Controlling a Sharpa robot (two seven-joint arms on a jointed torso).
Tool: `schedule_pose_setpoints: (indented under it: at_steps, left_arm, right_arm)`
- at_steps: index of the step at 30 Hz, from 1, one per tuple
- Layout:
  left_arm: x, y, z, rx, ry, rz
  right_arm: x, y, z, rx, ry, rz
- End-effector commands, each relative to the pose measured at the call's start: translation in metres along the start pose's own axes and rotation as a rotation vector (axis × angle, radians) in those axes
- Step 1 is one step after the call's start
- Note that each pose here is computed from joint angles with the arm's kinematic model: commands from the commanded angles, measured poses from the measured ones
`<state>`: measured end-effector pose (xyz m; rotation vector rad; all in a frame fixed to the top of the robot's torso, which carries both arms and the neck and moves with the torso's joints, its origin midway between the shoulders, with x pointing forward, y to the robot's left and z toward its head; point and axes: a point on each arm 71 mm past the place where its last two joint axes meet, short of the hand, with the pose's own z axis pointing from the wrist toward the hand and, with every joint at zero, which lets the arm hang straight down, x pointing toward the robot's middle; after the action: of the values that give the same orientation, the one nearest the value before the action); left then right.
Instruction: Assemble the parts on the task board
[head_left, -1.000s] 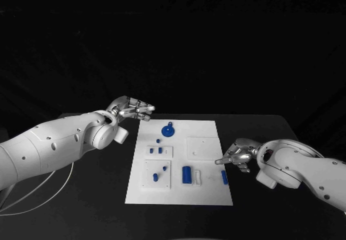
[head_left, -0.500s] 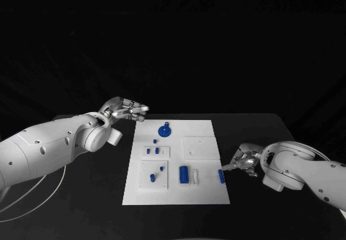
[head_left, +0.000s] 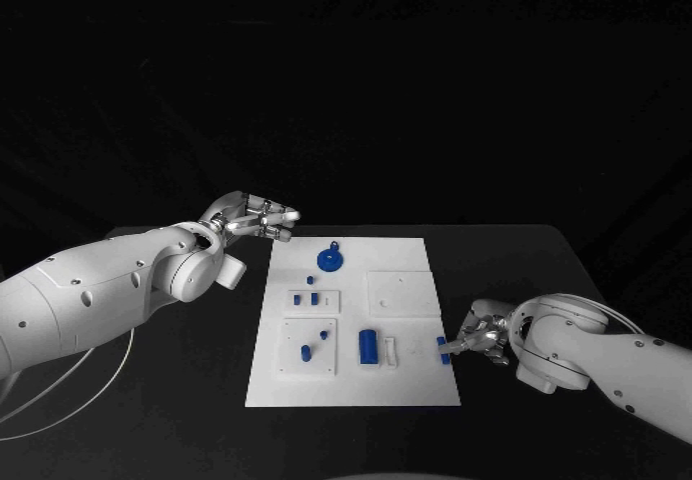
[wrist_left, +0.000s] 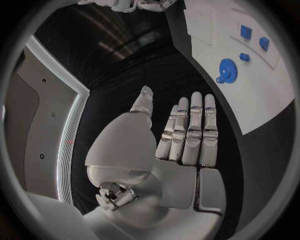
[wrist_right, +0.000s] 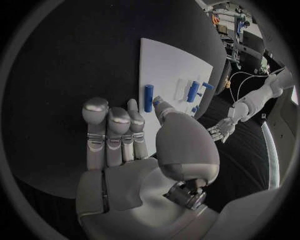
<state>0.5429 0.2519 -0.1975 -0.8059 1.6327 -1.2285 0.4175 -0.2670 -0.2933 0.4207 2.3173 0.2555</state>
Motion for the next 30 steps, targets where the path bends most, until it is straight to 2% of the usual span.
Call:
schedule_pose_setpoints:
  at_steps: [1,15,30]
  left_arm:
    - [0.0031,-0.0021,0.0006,0.016,0.02,-0.008]
    - [0.0028,-0.0015,0.0008,0.012,0.023,-0.008]
    - [0.0001,-0.0003,0.0001,0.006,0.018,-0.007]
  right_arm:
    - [0.0044,0.0012,0.0027,0.014,0.007,-0.023]
    - [0.0129,0.0093,0.0094,0.001,0.002,-0.026]
    - [0.0095,0.007,0.0095,-0.014,-0.053,0.014]
